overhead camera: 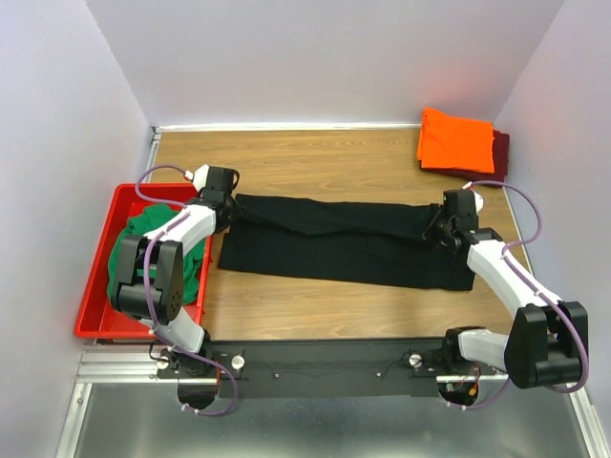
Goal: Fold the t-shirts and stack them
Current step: Fold the tshirt
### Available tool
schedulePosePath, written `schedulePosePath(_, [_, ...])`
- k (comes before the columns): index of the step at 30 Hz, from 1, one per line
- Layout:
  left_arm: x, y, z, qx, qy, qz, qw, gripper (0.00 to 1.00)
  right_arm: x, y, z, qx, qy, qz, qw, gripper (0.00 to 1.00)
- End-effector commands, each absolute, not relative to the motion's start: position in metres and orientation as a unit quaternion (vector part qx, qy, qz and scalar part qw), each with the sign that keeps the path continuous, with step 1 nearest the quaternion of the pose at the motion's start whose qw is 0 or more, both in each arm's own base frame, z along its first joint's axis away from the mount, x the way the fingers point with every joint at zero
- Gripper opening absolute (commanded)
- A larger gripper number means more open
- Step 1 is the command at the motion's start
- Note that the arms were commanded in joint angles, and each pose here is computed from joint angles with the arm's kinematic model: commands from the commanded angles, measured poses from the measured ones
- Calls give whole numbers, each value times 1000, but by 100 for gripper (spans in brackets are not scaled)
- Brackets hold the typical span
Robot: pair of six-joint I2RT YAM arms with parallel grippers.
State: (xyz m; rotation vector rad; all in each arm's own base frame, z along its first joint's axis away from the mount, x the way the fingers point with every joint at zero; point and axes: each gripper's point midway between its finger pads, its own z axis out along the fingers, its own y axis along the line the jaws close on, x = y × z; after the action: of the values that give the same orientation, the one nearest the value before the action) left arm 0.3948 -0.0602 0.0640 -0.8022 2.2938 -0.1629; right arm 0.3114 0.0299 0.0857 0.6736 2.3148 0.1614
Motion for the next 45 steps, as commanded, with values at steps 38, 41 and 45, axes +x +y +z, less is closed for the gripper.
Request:
schedulePosePath(38, [401, -150, 148, -50, 912, -181, 365, 54, 391, 5, 87, 243, 890, -51, 383, 53])
schedulePosePath(41, [399, -153, 145, -44, 913, -186, 361, 54, 385, 2, 73, 244, 896, -63, 366, 53])
schedulePosePath(45, [398, -155, 143, -36, 913, -188, 359, 54, 378, -3, 63, 256, 896, -79, 355, 53])
